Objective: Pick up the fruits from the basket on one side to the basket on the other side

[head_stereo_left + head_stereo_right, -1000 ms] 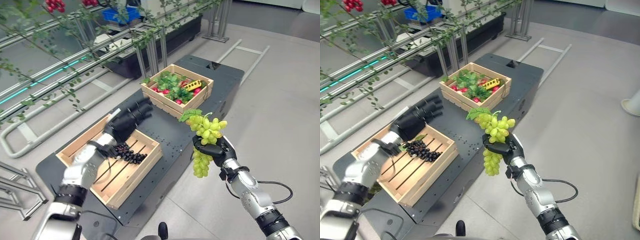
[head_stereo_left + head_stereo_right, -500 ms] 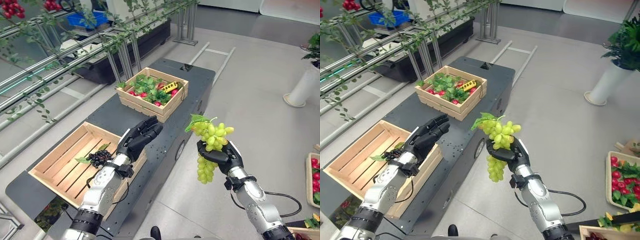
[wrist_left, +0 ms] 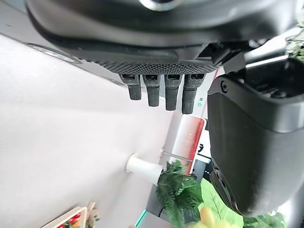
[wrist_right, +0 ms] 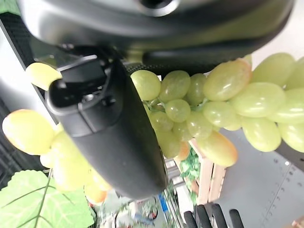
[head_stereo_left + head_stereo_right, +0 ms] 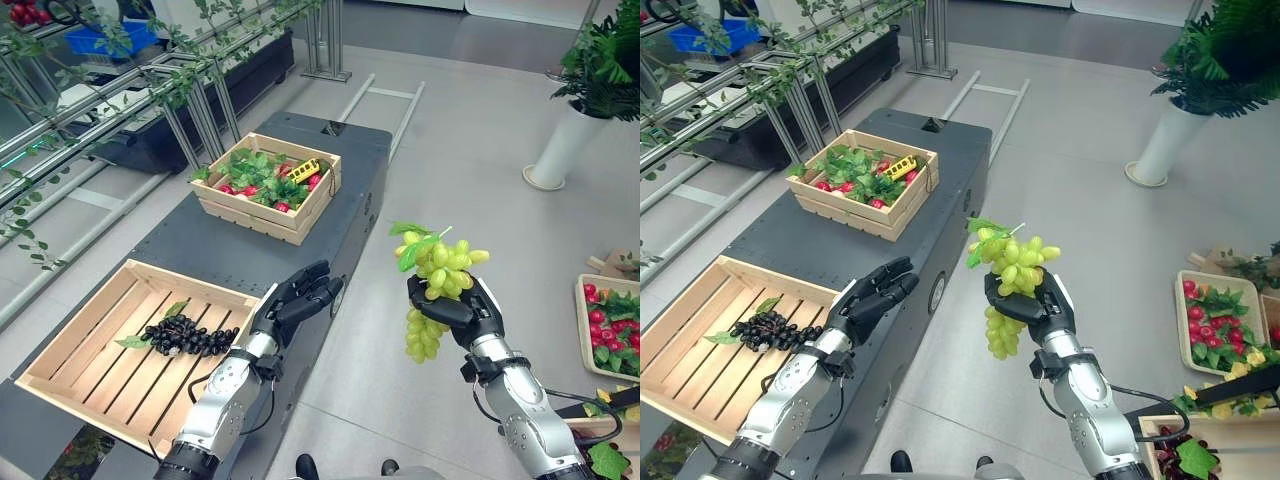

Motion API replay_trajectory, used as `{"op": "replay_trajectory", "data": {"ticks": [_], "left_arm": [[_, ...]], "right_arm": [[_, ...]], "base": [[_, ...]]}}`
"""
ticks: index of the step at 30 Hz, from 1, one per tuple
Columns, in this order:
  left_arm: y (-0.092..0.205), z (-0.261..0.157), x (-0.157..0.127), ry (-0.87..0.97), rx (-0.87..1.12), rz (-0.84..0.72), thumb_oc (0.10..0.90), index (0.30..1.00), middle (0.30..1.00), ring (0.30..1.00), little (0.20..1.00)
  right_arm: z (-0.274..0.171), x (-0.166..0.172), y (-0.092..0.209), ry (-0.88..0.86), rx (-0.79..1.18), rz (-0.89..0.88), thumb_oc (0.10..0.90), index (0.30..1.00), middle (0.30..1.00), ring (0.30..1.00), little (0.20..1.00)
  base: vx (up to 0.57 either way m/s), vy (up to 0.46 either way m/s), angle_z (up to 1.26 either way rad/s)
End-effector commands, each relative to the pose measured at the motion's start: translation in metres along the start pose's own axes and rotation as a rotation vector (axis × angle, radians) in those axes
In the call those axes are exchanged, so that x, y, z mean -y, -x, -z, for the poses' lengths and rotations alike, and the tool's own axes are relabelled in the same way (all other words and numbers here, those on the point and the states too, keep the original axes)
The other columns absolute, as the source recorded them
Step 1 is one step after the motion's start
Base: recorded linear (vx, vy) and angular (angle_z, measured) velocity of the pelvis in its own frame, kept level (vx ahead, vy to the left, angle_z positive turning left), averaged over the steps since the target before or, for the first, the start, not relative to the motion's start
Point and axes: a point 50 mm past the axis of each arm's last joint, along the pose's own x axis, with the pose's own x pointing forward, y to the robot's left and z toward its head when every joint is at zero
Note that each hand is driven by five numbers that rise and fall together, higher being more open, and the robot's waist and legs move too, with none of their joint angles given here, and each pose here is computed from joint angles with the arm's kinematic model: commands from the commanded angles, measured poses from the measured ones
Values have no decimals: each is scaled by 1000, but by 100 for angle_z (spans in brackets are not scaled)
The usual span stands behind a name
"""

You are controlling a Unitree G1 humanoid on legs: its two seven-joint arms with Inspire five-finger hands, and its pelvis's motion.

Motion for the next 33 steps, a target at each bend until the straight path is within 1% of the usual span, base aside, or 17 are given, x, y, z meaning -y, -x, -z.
{"op": "replay_trajectory", "data": {"ticks": [1, 4, 6, 9, 12, 15, 17, 18, 20, 21, 23, 27, 33], "left_arm": [[-11, -41, 11, 17, 247, 41, 800, 900, 900, 900, 900], [-8, -45, 8, 13, 295, -27, 800, 900, 900, 900, 900], [-10, -44, 8, 41, 300, -29, 800, 900, 900, 900, 900], [-10, -32, 7, 133, 267, -63, 800, 900, 900, 900, 900], [-5, -20, 9, 181, 237, -96, 800, 900, 900, 900, 900], [1, -13, 12, 138, 236, -138, 800, 900, 900, 900, 900], [7, -13, 10, 113, 223, -154, 800, 900, 900, 900, 900], [6, -11, 6, 105, 201, -178, 800, 900, 900, 900, 900], [3, -8, 3, 99, 176, -193, 800, 900, 900, 900, 900], [0, -7, 1, 84, 167, -203, 800, 900, 900, 900, 900], [-2, -8, -1, 63, 179, -213, 800, 900, 900, 900, 900], [0, -8, -12, 73, 170, -294, 800, 900, 900, 900, 900], [10, 1, -14, 63, 142, -306, 800, 900, 900, 900, 900]], "right_arm": [[-78, -12, -2, 27, 462, -31, 400, 300, 300, 300, 300], [-75, -18, -8, 31, 456, -80, 400, 300, 300, 300, 300], [-74, -19, -12, 57, 445, -66, 400, 300, 300, 300, 300], [-79, -15, -14, 87, 445, -49, 400, 300, 300, 300, 300], [-81, -9, -15, 97, 441, -26, 400, 300, 300, 300, 300], [-85, -10, -19, 105, 449, -83, 400, 300, 300, 300, 300], [-87, -19, -23, 136, 468, -120, 400, 300, 300, 300, 300], [-84, -23, -26, 145, 469, -113, 400, 300, 300, 300, 300], [-82, -22, -27, 127, 455, -97, 400, 300, 300, 300, 300], [-77, -20, -24, 108, 449, -94, 400, 300, 300, 300, 300], [-75, -19, -20, 128, 456, -100, 400, 300, 300, 300, 300], [-74, -10, -12, 143, 436, -77, 400, 300, 300, 300, 300], [-76, -4, 4, 151, 464, -39, 400, 300, 300, 300, 300]], "base": [[-31, -124, -20], [-93, -214, -73], [-81, -277, -115], [-22, -223, -46], [-76, -184, -11], [-67, 86, -70], [0, 142, -117], [-4, 95, -122], [19, 155, -111], [48, 215, -84], [50, 170, -59], [35, 169, -11], [23, 188, -7]]}}
